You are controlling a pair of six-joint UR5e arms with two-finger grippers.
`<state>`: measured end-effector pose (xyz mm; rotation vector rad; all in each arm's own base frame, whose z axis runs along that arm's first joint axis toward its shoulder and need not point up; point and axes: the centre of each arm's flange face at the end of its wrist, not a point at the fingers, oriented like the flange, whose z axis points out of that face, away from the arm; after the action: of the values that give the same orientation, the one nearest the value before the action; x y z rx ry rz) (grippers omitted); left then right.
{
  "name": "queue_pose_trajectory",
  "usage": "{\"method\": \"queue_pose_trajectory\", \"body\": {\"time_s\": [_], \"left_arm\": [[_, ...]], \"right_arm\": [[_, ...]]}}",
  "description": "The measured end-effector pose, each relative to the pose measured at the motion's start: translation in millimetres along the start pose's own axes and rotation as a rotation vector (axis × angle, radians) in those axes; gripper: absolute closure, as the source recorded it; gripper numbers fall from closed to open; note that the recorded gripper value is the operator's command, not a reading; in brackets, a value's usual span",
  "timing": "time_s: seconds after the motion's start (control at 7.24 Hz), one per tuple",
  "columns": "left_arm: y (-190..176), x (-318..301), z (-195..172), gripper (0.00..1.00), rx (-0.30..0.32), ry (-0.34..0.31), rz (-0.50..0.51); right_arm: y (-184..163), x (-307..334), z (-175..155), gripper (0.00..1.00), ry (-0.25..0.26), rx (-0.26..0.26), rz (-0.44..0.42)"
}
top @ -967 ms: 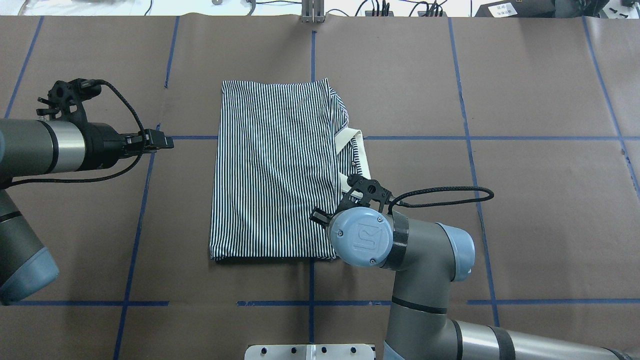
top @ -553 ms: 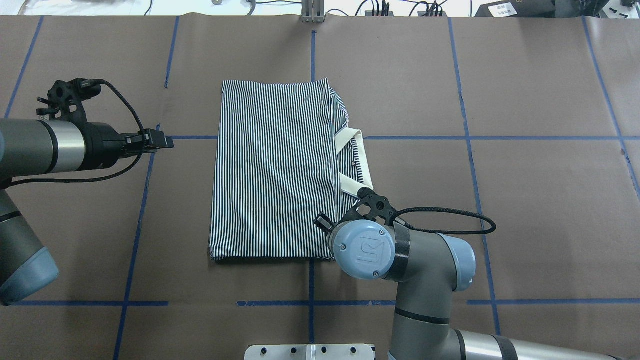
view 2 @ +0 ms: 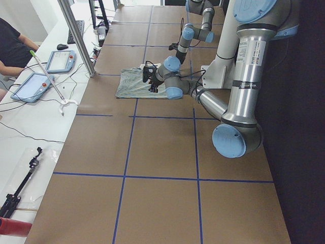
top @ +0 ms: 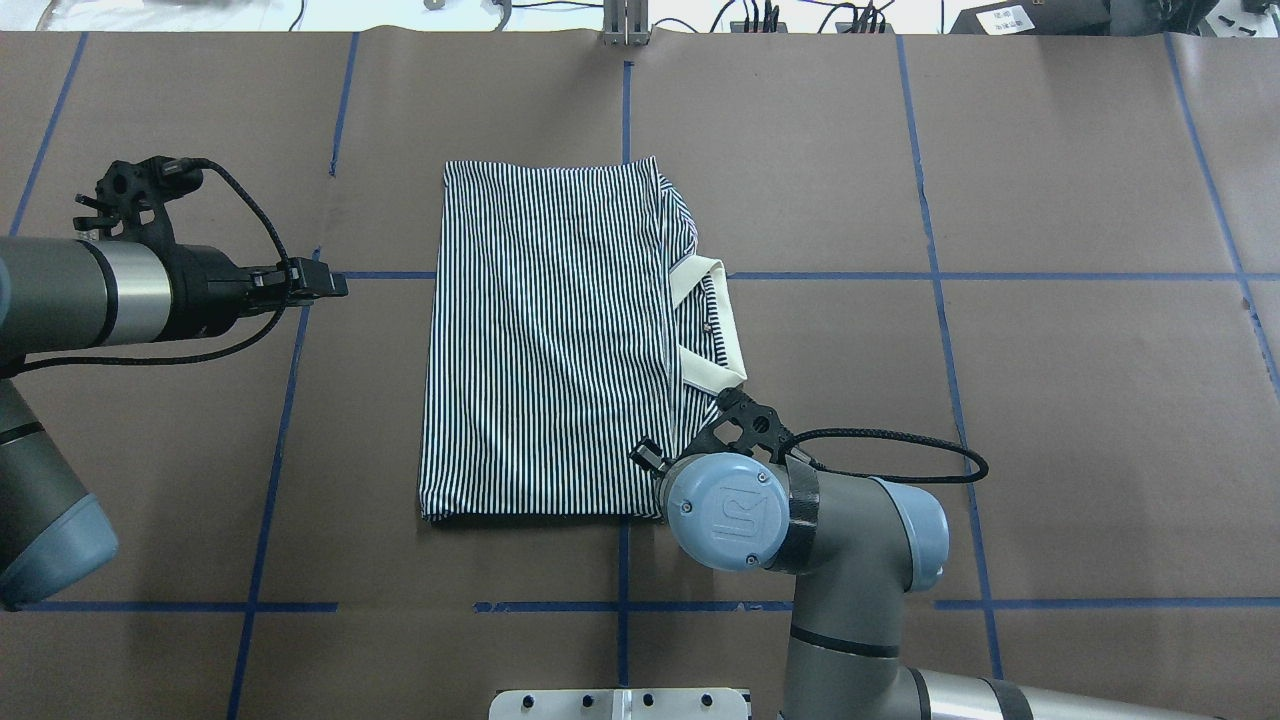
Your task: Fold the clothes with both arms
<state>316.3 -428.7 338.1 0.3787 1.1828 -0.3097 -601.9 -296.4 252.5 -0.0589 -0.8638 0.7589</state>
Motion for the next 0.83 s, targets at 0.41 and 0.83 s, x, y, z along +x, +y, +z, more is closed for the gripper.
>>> {"method": "queue_pose_trajectory", "body": {"time_s": [0.41,0.83], "left_arm": [[0.0,-0.7,0.1,0.49,0.001,-0.002,0.0],[-0.3,1.2,-0.1,0.49,0.001,0.002,0.0]], "right_arm": [[3.8,-1.1,-1.0,1.0,-0.002,-0.005,-0.001],[3.9,-5.6,-8.9,1.0,-0.016,-0.014,-0.001]]}}
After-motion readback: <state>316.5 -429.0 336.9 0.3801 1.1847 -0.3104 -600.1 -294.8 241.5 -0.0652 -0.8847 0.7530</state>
